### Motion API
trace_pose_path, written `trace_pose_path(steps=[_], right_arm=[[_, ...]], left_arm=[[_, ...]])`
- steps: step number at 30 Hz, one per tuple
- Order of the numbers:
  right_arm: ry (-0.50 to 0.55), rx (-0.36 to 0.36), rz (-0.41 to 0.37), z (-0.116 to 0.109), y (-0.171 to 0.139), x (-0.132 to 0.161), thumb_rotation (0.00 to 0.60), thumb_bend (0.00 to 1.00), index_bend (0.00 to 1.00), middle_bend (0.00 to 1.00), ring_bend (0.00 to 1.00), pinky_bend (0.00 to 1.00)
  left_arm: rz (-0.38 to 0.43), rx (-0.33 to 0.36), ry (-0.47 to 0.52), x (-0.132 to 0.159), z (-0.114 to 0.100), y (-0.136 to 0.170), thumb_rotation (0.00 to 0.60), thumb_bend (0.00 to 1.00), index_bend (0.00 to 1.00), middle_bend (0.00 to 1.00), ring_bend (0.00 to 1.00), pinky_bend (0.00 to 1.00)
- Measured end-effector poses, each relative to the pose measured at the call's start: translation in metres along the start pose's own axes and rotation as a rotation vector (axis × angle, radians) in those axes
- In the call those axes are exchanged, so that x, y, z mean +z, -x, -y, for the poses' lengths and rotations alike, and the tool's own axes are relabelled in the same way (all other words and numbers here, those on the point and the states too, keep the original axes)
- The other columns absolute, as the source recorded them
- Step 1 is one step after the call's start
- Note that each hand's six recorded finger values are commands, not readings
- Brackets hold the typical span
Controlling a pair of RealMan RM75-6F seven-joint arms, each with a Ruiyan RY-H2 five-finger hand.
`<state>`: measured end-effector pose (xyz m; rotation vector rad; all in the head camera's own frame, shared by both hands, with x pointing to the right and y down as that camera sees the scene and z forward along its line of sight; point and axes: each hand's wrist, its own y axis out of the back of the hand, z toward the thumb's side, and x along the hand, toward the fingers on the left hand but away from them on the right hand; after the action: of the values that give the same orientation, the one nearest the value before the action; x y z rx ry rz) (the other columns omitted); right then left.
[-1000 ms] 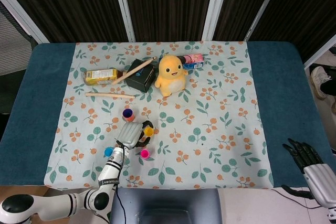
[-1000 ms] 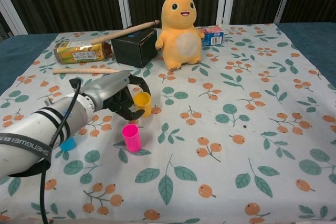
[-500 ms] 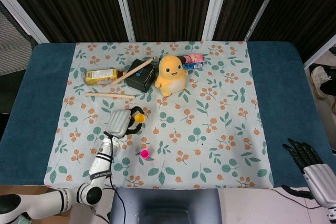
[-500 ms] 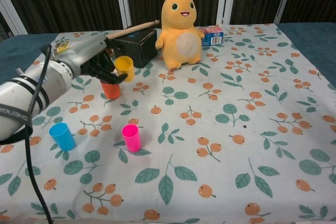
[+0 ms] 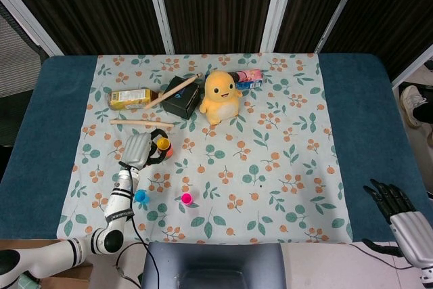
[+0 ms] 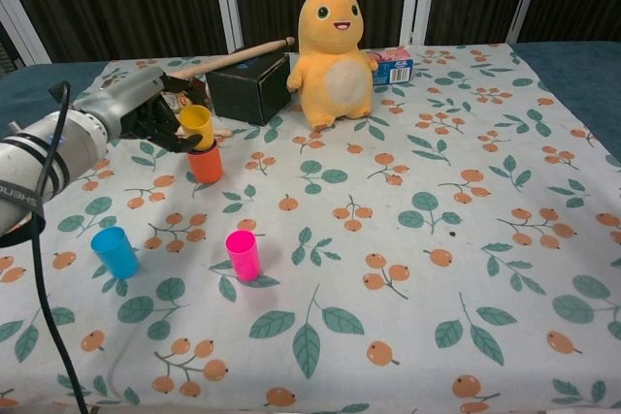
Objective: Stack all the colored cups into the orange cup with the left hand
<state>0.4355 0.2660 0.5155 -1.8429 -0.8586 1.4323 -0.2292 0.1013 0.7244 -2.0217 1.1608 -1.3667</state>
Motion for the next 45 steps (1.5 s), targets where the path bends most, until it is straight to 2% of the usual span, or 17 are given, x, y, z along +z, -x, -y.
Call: trace_pose_path(steps=[4, 6, 9, 11, 21, 26, 29, 34, 37, 45], right_arm=[[0.002, 0.001, -0.001, 0.000, 0.000, 0.000, 0.600, 0.12, 0.00, 0.00, 0.00, 0.00], [0.002, -0.002, -0.001, -0.001, -0.001, 0.000, 0.600, 0.12, 0.00, 0.00, 0.00, 0.00], [0.002, -0.003, 0.001, -0.001, -0.001, 0.000, 0.600, 0.12, 0.00, 0.00, 0.00, 0.00], [0.001, -0.002, 0.001, -0.001, 0.000, 0.000, 0.600, 0.12, 0.00, 0.00, 0.00, 0.00], [-0.010, 0.004, -0.002, 0.002, 0.000, 0.001, 0.600, 0.12, 0.00, 0.00, 0.00, 0.00], [-0.017, 0.009, -0.004, 0.004, 0.000, 0.002, 0.600, 0.12, 0.00, 0.00, 0.00, 0.00], [-0.021, 0.014, -0.007, 0.006, 0.001, 0.004, 0.600, 0.12, 0.00, 0.00, 0.00, 0.00], [-0.028, 0.025, -0.017, 0.010, 0.001, 0.007, 0.600, 0.12, 0.00, 0.00, 0.00, 0.00], [-0.028, 0.028, -0.021, 0.011, 0.001, 0.009, 0.600, 0.12, 0.00, 0.00, 0.00, 0.00], [-0.021, 0.022, -0.023, 0.009, 0.000, 0.008, 0.600, 0.12, 0.00, 0.00, 0.00, 0.00]], left_arm=[[-0.005, -0.013, -0.022, -0.001, 0.007, -0.001, 0.600, 0.37, 0.50, 1.00, 1.00, 1.00], [-0.009, -0.022, -0.032, -0.002, 0.009, -0.001, 0.600, 0.37, 0.38, 1.00, 1.00, 1.00], [-0.017, -0.030, -0.032, -0.004, 0.011, -0.001, 0.600, 0.37, 0.09, 1.00, 1.00, 1.00], [-0.016, -0.027, -0.030, -0.003, 0.010, -0.001, 0.600, 0.37, 0.01, 1.00, 1.00, 1.00], [0.049, -0.046, -0.016, 0.009, 0.002, 0.018, 0.600, 0.36, 0.00, 1.00, 1.00, 1.00], [0.133, -0.067, -0.016, 0.016, -0.009, 0.052, 0.600, 0.36, 0.03, 1.00, 1.00, 1.00], [0.163, -0.107, -0.022, 0.009, -0.014, 0.082, 0.600, 0.36, 0.04, 1.00, 1.00, 1.00], [0.157, -0.205, -0.004, -0.014, -0.009, 0.126, 0.600, 0.36, 0.04, 1.00, 1.00, 1.00], [0.147, -0.240, 0.009, -0.022, -0.004, 0.140, 0.600, 0.36, 0.05, 1.00, 1.00, 1.00], [0.097, -0.269, -0.002, -0.047, 0.010, 0.143, 0.600, 0.36, 0.10, 1.00, 1.00, 1.00]])
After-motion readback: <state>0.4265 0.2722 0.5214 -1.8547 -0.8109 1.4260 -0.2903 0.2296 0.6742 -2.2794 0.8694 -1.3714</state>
